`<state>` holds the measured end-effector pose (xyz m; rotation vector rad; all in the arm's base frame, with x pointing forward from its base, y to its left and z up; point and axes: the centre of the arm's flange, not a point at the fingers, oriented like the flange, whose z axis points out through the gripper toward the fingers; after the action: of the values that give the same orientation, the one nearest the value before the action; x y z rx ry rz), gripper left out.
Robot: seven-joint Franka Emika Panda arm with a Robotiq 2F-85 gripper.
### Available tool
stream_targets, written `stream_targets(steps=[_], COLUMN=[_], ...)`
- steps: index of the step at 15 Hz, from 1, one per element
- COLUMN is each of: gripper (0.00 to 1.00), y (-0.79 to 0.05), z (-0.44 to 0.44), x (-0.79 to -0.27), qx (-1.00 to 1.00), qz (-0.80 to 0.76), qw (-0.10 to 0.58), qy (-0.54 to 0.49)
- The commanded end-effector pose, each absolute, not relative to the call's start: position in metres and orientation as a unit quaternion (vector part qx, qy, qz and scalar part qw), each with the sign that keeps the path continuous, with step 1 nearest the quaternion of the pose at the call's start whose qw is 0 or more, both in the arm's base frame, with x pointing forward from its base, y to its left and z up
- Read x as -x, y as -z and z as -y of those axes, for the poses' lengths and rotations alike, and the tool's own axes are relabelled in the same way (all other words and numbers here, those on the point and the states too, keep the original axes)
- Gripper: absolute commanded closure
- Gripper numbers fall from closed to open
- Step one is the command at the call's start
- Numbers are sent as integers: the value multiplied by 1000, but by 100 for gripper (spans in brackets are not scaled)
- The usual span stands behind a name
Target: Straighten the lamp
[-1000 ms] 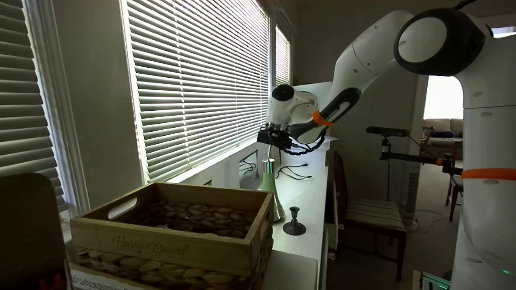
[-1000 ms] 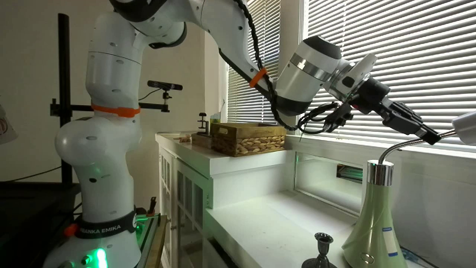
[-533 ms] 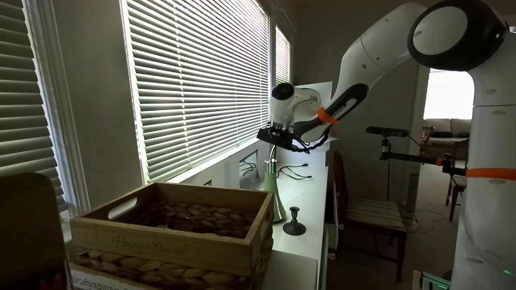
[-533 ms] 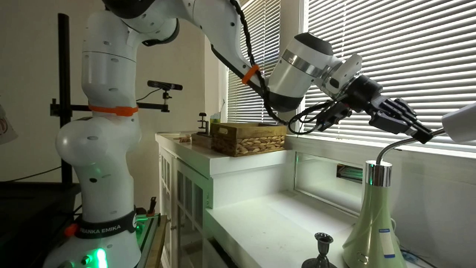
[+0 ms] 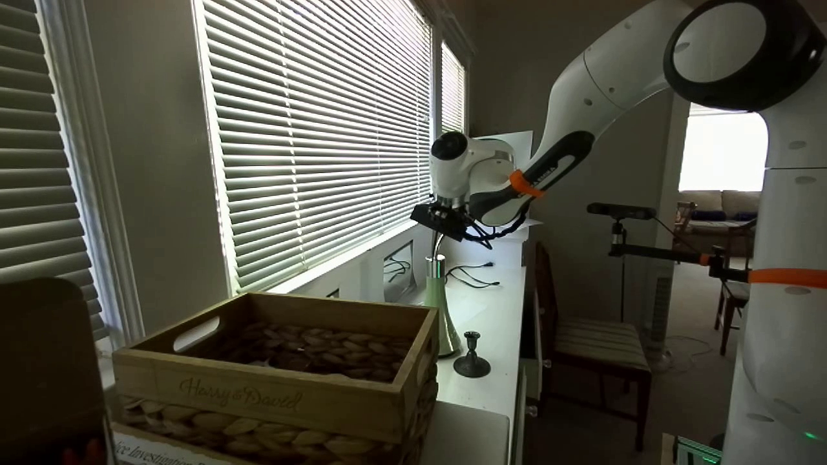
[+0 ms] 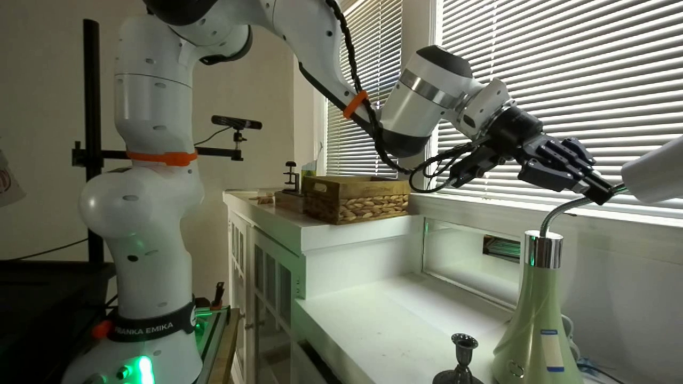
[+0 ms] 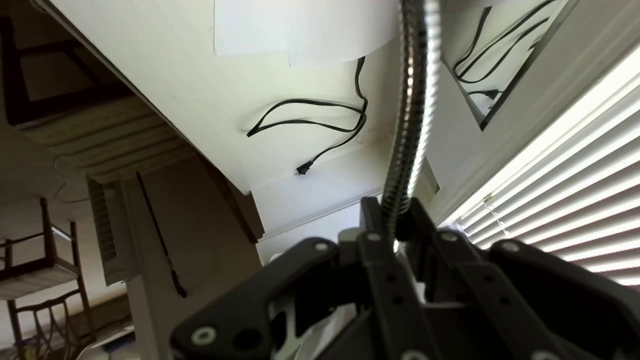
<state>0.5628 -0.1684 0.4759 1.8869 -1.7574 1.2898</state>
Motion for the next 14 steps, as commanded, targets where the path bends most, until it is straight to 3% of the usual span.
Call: stream_targets(steps=[1,14], gripper=[96,96], y=[-490,-489], z=[158,144], x=[-554,-556], qx=[-639,-658], qz=[590,477], qw=[143,233], qy=[-473,-535])
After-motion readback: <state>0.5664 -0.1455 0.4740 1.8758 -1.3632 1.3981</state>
